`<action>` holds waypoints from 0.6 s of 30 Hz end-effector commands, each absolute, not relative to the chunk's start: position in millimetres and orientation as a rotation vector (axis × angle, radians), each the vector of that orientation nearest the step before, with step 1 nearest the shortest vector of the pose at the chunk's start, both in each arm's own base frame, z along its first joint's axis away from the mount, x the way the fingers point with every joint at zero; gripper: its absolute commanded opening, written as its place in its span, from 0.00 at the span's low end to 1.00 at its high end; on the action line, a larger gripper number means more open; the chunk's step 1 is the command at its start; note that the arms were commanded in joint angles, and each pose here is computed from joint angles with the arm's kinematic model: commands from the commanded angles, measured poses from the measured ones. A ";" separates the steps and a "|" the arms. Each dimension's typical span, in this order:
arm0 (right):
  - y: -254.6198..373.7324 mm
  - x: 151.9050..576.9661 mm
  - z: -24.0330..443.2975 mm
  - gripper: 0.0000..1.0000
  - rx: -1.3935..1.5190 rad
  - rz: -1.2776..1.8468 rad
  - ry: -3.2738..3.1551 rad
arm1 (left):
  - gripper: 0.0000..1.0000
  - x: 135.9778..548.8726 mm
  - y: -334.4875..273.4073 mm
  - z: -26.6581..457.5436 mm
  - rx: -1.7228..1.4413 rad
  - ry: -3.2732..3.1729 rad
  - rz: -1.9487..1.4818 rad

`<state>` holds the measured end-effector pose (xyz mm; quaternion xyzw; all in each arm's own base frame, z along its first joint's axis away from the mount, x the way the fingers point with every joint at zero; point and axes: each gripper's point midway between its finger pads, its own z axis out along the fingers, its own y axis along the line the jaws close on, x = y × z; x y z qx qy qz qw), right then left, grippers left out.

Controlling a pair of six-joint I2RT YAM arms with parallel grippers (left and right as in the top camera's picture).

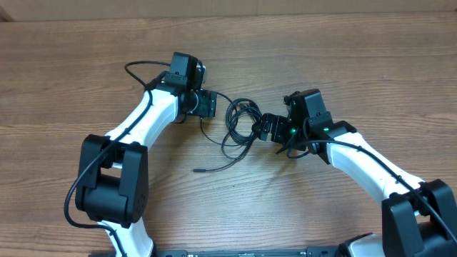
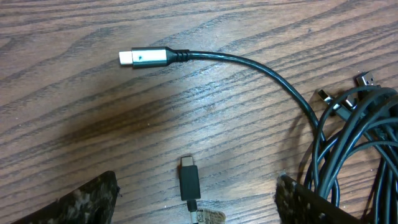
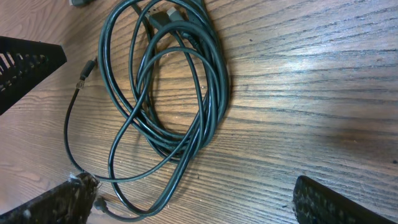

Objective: Untangle cables

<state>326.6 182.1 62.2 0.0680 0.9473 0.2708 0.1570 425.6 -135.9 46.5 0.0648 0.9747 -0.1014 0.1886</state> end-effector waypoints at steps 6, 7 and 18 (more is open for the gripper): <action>185.0 328.4 63.5 1.00 0.189 0.781 2.706 | 0.84 427.6 -140.0 56.3 0.178 2.717 -0.310; 185.0 328.4 63.5 1.00 0.189 0.781 2.706 | 0.84 427.6 -140.0 56.5 0.178 2.717 -0.310; 185.0 328.4 63.5 1.00 0.189 0.781 2.706 | 0.84 427.6 -140.2 56.4 0.179 2.717 -0.311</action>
